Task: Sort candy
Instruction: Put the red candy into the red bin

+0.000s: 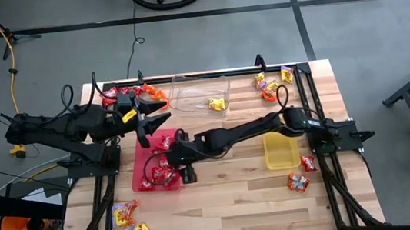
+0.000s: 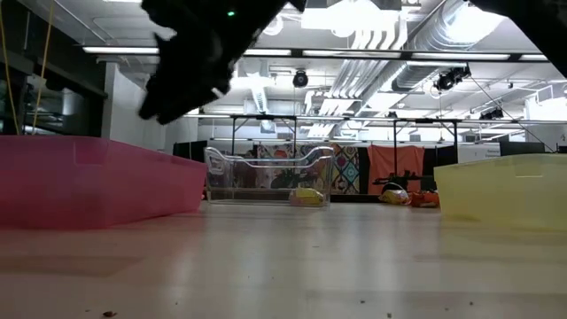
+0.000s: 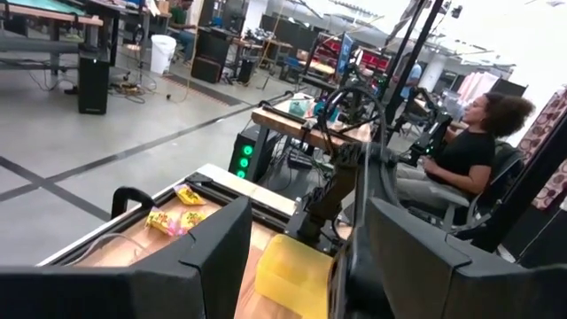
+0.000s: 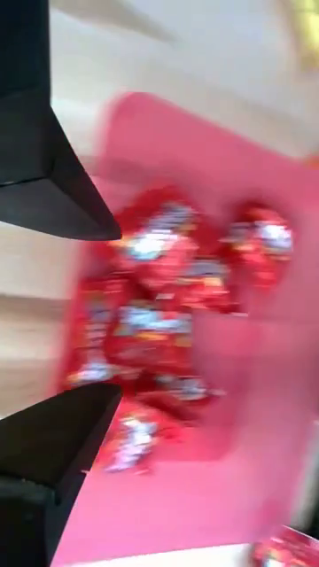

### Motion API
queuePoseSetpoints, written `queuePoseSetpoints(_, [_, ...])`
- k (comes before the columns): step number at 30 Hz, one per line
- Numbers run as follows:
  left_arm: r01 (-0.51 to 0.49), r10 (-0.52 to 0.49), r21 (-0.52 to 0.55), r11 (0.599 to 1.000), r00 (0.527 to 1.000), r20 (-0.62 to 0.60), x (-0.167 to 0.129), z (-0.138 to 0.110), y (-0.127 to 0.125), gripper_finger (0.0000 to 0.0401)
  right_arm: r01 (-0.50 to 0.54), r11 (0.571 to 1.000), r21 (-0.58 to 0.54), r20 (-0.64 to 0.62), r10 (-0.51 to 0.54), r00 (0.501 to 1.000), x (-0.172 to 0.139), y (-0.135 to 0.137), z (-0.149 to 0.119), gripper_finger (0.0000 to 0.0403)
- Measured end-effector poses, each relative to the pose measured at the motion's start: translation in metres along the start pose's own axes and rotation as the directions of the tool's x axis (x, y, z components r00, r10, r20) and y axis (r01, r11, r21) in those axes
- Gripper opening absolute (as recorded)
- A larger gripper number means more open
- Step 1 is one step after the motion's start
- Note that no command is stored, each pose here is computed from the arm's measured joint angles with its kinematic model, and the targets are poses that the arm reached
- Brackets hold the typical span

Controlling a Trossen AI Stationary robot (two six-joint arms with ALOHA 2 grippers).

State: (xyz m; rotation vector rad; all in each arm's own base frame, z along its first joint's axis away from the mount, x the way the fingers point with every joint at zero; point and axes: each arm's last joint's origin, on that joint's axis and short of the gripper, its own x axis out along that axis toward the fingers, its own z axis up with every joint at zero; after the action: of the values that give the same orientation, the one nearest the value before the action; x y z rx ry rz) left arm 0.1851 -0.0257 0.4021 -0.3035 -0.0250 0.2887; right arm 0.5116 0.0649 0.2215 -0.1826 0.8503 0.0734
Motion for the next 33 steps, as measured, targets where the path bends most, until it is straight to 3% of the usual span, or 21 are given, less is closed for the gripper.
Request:
queuePoseSetpoints(5, [-0.01,0.01,-0.007,1.0,1.0,-0.029,0.0,-0.003,0.001,0.0209,-0.011,0.999,-0.044,-0.173,0.004,0.985,-0.033,-0.011,-0.009,0.0267])
queuePoseSetpoints(8, [-0.016,0.016,0.002,1.0,0.999,-0.048,0.0,-0.005,0.002,0.0209,-0.018,0.999,-0.026,-0.284,0.01,0.959,-0.05,-0.015,-0.027,0.0261])
queuePoseSetpoints(11, [-0.024,0.025,0.017,1.0,0.997,-0.072,0.0,-0.008,0.003,0.0209,-0.008,1.0,0.019,-0.32,0.014,0.947,-0.071,-0.014,-0.051,0.0255])
queuePoseSetpoints(15, [-0.052,0.059,0.048,0.997,0.988,-0.144,0.001,-0.016,0.005,0.0209,0.053,0.98,0.191,-0.273,0.002,0.962,-0.104,-0.002,-0.093,0.0249])
queuePoseSetpoints(17, [-0.115,0.125,0.058,0.992,0.972,-0.198,0.003,-0.024,0.009,0.0209,0.087,0.943,0.322,-0.216,-0.017,0.976,-0.12,0.004,-0.111,0.0248])
queuePoseSetpoints(19, [-0.242,0.247,0.05,0.969,0.939,-0.238,0.008,-0.033,0.017,0.0209,0.103,0.882,0.459,-0.136,-0.045,0.99,-0.136,0.008,-0.123,0.0248])
queuePoseSetpoints(21, [-0.357,0.359,0.066,0.932,0.879,-0.315,0.014,-0.042,0.034,0.0209,0.102,0.804,0.586,-0.059,-0.082,0.995,-0.148,0.01,-0.132,0.0248])
queuePoseSetpoints(23, [-0.444,0.449,0.116,0.889,0.788,-0.421,0.019,-0.047,0.061,0.0209,0.103,0.729,0.677,-0.015,-0.126,0.992,-0.156,0.011,-0.138,0.0248])
queuePoseSetpoints(26, [-0.59,0.579,0.191,0.784,0.586,-0.567,0.02,-0.054,0.108,0.0209,0.103,0.661,0.743,0.016,-0.171,0.985,-0.164,0.009,-0.14,0.0248])
queuePoseSetpoints(30, [-0.754,0.645,0.24,0.611,0.299,-0.703,0.015,-0.062,0.162,0.0209,0.108,0.677,0.728,0.019,-0.177,0.984,-0.166,0.004,-0.138,0.0247])
queuePoseSetpoints(33, [-0.808,0.646,0.261,0.529,0.183,-0.741,0.015,-0.07,0.186,0.0209,0.115,0.727,0.677,0.024,-0.178,0.984,-0.166,-0.001,-0.136,0.0247])
